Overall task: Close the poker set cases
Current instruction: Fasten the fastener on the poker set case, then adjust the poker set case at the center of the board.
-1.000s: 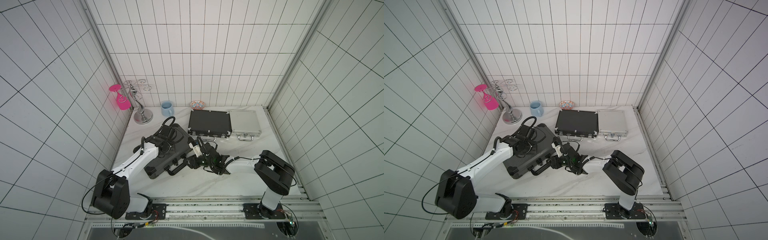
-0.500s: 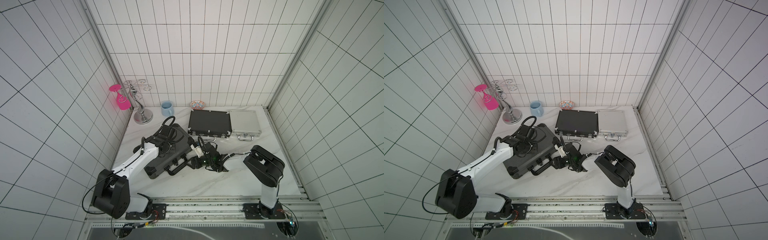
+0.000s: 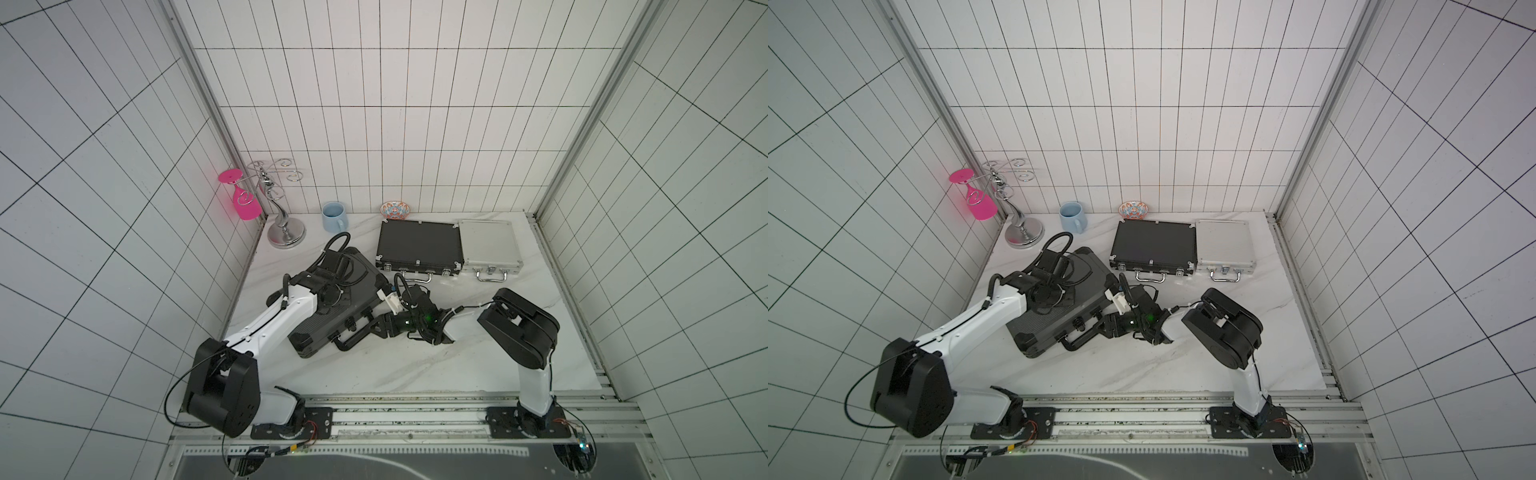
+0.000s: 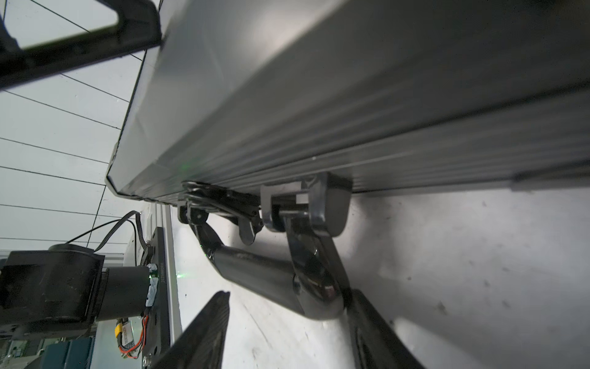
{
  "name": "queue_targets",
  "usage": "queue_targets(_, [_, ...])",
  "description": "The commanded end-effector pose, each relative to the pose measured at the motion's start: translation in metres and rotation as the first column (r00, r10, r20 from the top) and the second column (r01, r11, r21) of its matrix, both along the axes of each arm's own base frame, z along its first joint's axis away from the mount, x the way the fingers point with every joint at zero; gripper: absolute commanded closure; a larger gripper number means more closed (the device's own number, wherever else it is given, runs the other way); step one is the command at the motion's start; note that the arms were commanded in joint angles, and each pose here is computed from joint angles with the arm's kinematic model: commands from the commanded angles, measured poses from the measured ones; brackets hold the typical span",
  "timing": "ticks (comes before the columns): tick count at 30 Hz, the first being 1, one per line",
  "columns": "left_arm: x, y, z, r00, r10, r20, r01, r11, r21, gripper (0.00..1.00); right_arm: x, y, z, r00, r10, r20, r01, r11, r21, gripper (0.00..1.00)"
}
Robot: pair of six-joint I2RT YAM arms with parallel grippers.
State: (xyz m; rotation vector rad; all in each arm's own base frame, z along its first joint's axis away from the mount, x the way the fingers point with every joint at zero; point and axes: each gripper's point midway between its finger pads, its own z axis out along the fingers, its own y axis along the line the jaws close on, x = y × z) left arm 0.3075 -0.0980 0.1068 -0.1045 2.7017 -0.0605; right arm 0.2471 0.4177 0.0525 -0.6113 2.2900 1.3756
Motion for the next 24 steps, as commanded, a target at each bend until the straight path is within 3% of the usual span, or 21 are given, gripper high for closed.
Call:
queue_targets(1, [-0.054,0.009,-0.058,0.96,-0.008,-0.281,0.02,0.999,0.039,0.84,0.004,0.025,0.066,0.996,0.041,0.08,-0.056,0.98,0.193,0.42])
queue_targets(9, [-0.053,0.01,-0.056,0.962,-0.008,-0.274,0.02,0.999,0.042,0.84,-0.01,0.019,0.1,0.989,0.055,0.138,-0.088,0.964,0.252,0.46])
queue_targets(19, [-0.052,0.01,-0.056,0.961,-0.006,-0.275,0.019,0.999,0.045,0.84,-0.017,0.024,0.083,0.979,0.119,0.168,-0.158,0.958,0.238,0.45])
queue_targets(24, [-0.051,0.011,-0.054,0.963,-0.006,-0.27,0.021,0.998,0.051,0.84,-0.011,0.03,0.061,0.976,0.126,0.175,-0.151,0.979,0.137,0.5])
